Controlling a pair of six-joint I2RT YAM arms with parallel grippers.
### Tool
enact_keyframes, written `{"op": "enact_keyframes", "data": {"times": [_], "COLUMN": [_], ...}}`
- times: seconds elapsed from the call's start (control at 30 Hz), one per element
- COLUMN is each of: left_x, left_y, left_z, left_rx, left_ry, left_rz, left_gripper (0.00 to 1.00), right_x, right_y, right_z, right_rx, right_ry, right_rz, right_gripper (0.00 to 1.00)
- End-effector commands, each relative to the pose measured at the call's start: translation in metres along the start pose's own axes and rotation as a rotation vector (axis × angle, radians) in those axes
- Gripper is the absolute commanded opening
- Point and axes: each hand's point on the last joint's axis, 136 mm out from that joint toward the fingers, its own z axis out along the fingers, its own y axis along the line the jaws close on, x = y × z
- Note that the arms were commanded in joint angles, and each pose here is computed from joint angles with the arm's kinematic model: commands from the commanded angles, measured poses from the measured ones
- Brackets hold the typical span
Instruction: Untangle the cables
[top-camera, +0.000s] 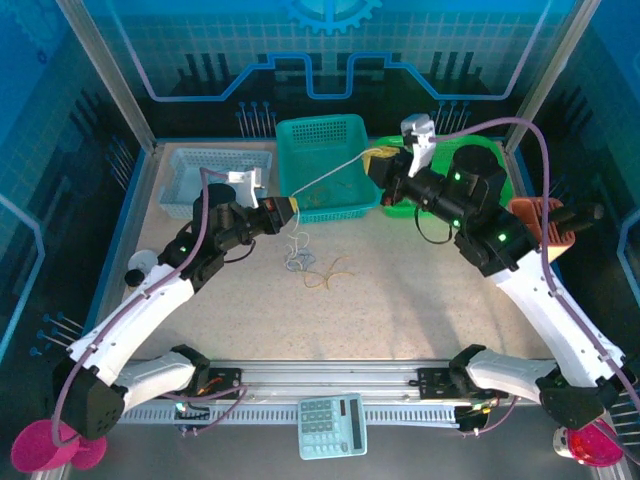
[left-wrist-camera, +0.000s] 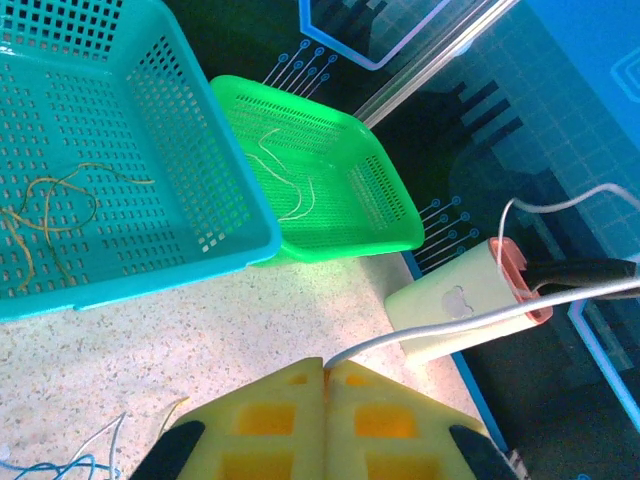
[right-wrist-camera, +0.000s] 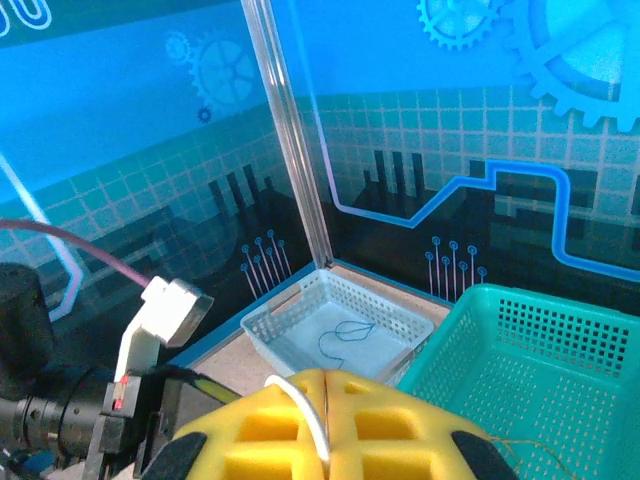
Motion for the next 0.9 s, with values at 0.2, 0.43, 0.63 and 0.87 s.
{"op": "enact_keyframes", "data": {"times": [0.2, 0.43, 0.63, 0.87], "left_x": [0.024, 0.042, 0.063, 0.094], "left_y": [0.016, 0.027, 0.029, 0.018], "left_z": [0.006, 0.012, 0.024, 0.048], "left_rx": [0.014, 0.021, 0.066, 0.093], "left_ry": [0.027, 0.07, 0.119, 0.224], "left_rz": [0.056, 0.067, 0.096, 0.245], "left_gripper": [0.8, 0.86, 0.89, 0.91], "right_x": [-0.043, -0.056, -0.064, -0.07], "right_y": [0.004, 0.005, 0.007, 0.01], "right_z": [0.015, 0.019, 0.016, 0.013], "right_rx": [-0.025, -0.038, -0.039, -0.047], "right_ry": [-0.039, -0.053, -0.07, -0.086], "right_rz": [-0.067, -0.087, -0.098, -0.098], "right_gripper": [0.0, 0.0, 0.0, 0.0]}}
